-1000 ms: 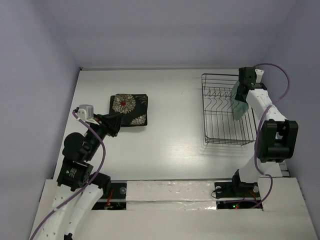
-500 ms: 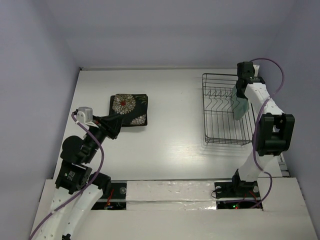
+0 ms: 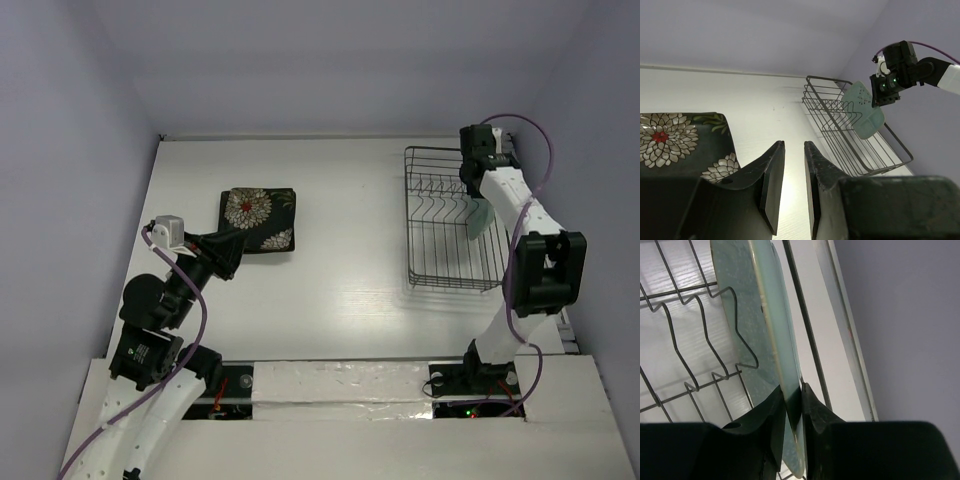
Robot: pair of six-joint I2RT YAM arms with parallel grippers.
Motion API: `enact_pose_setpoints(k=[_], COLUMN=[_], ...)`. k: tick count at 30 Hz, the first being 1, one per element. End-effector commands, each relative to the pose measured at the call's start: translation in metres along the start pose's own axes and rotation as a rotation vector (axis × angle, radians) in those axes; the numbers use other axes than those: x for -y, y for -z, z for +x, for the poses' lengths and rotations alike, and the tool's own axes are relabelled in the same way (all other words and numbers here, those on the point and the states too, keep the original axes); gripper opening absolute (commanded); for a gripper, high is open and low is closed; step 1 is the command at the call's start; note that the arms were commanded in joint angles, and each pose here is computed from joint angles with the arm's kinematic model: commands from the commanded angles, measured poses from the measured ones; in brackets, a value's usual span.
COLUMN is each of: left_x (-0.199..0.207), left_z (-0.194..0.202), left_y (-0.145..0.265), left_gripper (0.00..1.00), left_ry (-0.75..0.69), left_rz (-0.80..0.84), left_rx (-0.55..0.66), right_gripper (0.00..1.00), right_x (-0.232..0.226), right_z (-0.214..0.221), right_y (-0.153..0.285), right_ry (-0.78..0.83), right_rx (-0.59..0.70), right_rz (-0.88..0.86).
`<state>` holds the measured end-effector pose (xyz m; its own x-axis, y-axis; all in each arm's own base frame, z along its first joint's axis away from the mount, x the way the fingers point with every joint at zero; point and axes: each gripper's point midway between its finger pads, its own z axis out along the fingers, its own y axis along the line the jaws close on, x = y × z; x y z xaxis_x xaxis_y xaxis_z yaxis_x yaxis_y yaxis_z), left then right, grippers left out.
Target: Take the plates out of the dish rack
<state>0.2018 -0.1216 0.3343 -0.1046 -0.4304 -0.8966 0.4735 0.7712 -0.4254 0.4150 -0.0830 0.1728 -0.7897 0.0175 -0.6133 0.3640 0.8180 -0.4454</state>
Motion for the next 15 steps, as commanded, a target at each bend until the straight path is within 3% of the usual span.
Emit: enact_pose_setpoints(k=[1,15], left_x=[0.013,0.012], left_z=[-0.024,-0.024], left_y=[0.005,0.004], left_gripper=[0.20,0.20], left_ry=[-0.013,-0.009], left_rz=[0.040,0.033], left_rx=[0.073,0.072], right_gripper=[0.00,0.00], right_x=[0.038,0.085], right_z=[-0.045,-0.080], right_y=[0.049,0.153], right_ry=[-0.127,-0.390], right_rx=[0.187,0.401], right_rz=[0.057,-0.091])
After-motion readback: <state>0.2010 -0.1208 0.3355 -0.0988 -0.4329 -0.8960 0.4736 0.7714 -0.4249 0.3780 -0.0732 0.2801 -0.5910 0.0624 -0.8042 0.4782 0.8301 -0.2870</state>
